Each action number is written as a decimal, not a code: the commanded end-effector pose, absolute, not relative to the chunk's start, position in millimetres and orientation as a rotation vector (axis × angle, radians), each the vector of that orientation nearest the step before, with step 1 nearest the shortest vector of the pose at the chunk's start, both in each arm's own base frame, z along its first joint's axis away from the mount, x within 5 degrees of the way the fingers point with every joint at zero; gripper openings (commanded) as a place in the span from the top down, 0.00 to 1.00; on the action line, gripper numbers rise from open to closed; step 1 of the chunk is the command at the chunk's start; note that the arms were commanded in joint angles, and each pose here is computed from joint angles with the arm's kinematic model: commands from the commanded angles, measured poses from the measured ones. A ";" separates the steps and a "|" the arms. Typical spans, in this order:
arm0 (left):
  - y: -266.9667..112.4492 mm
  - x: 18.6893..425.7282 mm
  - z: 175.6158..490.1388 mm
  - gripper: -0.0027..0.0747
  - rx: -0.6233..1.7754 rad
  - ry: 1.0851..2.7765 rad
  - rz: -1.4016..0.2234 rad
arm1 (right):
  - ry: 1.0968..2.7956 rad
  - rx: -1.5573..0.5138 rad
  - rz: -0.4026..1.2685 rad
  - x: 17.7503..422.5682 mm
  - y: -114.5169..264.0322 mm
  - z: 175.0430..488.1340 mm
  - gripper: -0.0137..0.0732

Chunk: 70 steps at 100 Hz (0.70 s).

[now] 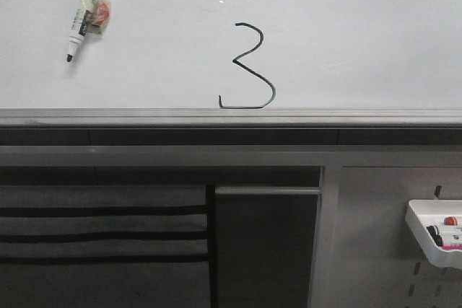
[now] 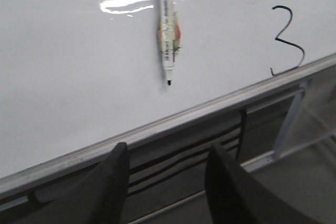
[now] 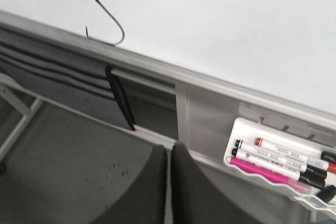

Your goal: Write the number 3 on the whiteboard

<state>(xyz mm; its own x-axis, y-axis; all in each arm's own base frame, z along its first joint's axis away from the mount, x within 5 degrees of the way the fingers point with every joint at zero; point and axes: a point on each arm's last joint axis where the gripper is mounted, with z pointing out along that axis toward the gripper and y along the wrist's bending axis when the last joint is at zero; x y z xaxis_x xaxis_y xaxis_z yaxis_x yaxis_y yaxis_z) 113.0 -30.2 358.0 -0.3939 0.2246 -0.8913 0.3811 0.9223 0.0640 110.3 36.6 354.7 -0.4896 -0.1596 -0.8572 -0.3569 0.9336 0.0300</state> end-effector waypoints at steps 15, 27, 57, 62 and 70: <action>-17.4 86.4 339.7 0.63 0.232 1.730 -0.091 | 1.751 -0.239 0.219 95.9 27.2 357.7 0.91; -13.5 84.3 334.7 0.87 0.177 1.649 -0.063 | 1.743 -0.233 0.217 94.2 26.5 351.6 0.91; -14.4 86.1 329.0 0.99 0.149 1.663 -0.107 | 1.763 -0.238 0.219 94.7 26.9 349.8 0.91; -14.4 86.1 329.0 0.99 0.149 1.663 -0.107 | 1.763 -0.238 0.219 94.7 26.9 349.8 0.91; -14.4 86.1 329.0 0.99 0.149 1.663 -0.107 | 1.763 -0.238 0.219 94.7 26.9 349.8 0.91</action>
